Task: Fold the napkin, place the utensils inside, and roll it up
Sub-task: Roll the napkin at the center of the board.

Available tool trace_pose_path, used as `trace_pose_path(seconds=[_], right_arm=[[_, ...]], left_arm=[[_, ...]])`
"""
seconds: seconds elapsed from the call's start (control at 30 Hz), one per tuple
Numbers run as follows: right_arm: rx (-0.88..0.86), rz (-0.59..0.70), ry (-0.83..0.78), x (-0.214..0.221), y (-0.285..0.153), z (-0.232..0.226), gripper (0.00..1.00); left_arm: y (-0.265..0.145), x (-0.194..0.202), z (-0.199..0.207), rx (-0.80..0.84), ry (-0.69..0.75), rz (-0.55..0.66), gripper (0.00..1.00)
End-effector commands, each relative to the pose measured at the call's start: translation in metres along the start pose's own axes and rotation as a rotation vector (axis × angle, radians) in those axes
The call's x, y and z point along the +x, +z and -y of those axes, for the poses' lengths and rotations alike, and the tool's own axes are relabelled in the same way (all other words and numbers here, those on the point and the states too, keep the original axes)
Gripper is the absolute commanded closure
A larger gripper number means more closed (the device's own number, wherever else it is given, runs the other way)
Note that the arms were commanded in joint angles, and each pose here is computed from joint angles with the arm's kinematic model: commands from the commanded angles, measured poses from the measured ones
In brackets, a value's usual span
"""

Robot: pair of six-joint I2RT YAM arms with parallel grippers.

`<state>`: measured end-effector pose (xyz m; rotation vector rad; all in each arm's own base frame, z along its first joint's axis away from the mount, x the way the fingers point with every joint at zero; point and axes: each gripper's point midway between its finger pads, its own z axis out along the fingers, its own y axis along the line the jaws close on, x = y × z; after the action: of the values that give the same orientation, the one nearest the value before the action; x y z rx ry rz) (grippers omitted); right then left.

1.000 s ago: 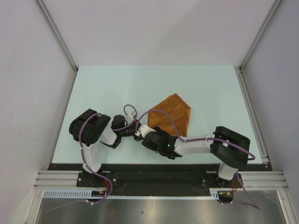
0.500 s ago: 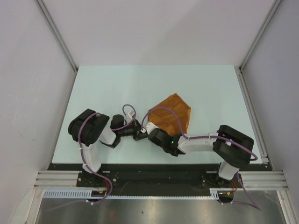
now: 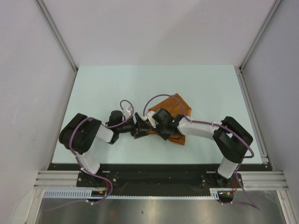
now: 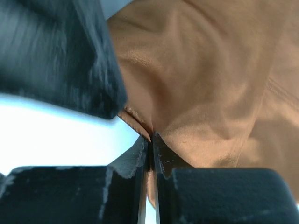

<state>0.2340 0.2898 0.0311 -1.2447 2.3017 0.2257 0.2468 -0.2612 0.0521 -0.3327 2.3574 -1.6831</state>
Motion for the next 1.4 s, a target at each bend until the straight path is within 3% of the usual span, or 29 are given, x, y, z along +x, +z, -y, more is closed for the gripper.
trace_pose_path(seconds=[0.0,0.13,0.37,0.63,1.03,1.23,1.37], right_arm=[[-0.225,-0.114,-0.020,0.002,0.001,-0.022,0.92],[-0.327,-0.186,0.015,0.006,0.006,-0.025,0.96],[-0.496,-0.181,0.116,-0.010,0.007,-0.025,1.00],[-0.604,-0.241,0.251,-0.003,0.016,-0.007,1.00],[-0.640,-0.295,0.328,0.014,0.028,0.003,1.00],[-0.638,-0.294,0.339,0.017,0.028,0.002,1.00],[-0.637,-0.302,0.346,0.020,0.029,0.001,1.00]], left_arm=[[-0.007,-0.024,0.000,-0.127,0.283,0.076,0.22],[-0.027,-0.046,-0.002,-0.271,0.488,0.179,0.23],[-0.041,-0.052,0.001,-0.327,0.592,0.257,0.26],[-0.039,-0.018,0.012,-0.298,0.771,0.168,0.33],[-0.016,0.044,0.015,-0.229,0.731,-0.103,0.37],[0.005,0.045,0.027,-0.113,0.703,-0.110,0.37],[0.016,0.032,0.049,-0.042,0.721,-0.045,0.37]])
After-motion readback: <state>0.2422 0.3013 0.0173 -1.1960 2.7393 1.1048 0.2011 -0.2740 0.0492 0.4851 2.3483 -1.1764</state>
